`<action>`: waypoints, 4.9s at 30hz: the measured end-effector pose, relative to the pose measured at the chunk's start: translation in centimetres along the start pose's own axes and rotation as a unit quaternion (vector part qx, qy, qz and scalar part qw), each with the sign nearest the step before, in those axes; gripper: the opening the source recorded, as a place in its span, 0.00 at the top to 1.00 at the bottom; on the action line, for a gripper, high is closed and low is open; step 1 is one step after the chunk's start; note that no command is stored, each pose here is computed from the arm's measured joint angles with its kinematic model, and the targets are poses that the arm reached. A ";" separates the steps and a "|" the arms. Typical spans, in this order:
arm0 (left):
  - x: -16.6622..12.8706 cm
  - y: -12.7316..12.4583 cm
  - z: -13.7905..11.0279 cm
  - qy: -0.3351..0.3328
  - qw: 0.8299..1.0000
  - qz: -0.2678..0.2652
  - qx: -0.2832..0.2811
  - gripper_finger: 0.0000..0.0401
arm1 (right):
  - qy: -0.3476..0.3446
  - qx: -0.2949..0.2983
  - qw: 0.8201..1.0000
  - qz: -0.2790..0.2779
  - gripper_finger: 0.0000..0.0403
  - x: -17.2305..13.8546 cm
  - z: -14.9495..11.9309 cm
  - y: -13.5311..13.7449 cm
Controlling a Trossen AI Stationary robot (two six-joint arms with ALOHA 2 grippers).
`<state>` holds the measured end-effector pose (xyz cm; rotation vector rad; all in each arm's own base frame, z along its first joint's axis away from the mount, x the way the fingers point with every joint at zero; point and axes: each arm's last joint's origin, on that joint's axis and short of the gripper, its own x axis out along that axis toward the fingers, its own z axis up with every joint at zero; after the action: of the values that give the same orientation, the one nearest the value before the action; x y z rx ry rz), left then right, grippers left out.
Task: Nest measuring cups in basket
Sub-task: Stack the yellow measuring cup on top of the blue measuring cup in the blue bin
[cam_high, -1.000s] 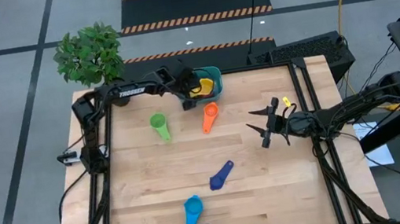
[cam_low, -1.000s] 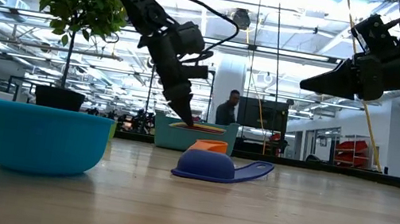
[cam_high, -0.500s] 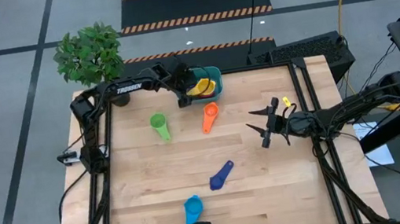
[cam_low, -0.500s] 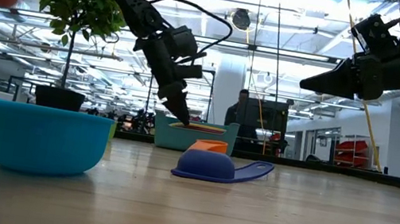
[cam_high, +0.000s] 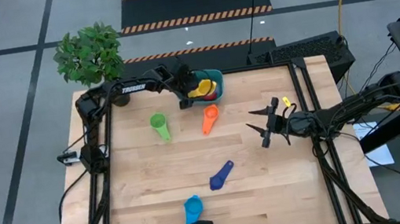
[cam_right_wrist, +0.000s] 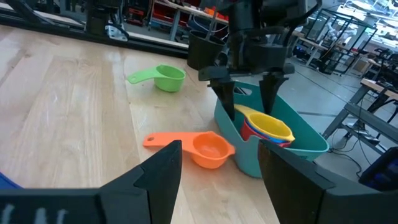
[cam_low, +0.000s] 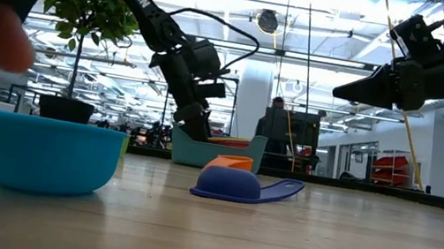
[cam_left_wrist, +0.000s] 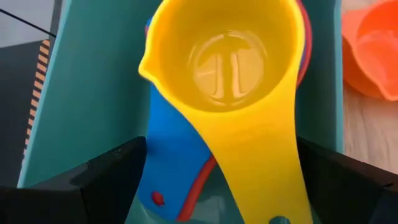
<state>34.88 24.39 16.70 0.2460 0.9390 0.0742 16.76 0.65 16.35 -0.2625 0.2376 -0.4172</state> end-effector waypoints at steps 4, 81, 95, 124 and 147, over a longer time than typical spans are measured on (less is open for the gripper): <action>0.0 0.0 0.0 -0.001 1.000 0.002 -0.008 0.02 | 0.000 0.000 1.000 0.000 0.50 0.0 0.0 0.0; -4.8 -6.1 3.1 0.049 0.990 0.121 -0.049 0.46 | 0.324 0.090 0.938 0.087 0.98 23.4 2.4 -18.3; -2.9 -5.7 1.7 0.012 0.993 0.119 0.004 0.46 | 0.319 0.097 0.940 0.076 1.00 23.9 1.5 -19.0; -1.5 -2.8 -0.4 0.018 0.986 0.162 0.041 0.46 | 0.321 0.034 0.938 0.123 1.00 25.6 -0.2 -16.5; -1.6 -2.4 -0.1 0.032 0.974 0.205 0.091 0.46 | 0.300 0.015 0.941 0.157 1.00 25.7 0.0 -16.1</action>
<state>33.72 21.81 17.36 0.6094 0.9479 0.3798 33.71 -24.51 16.69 -0.0565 0.8611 -0.1732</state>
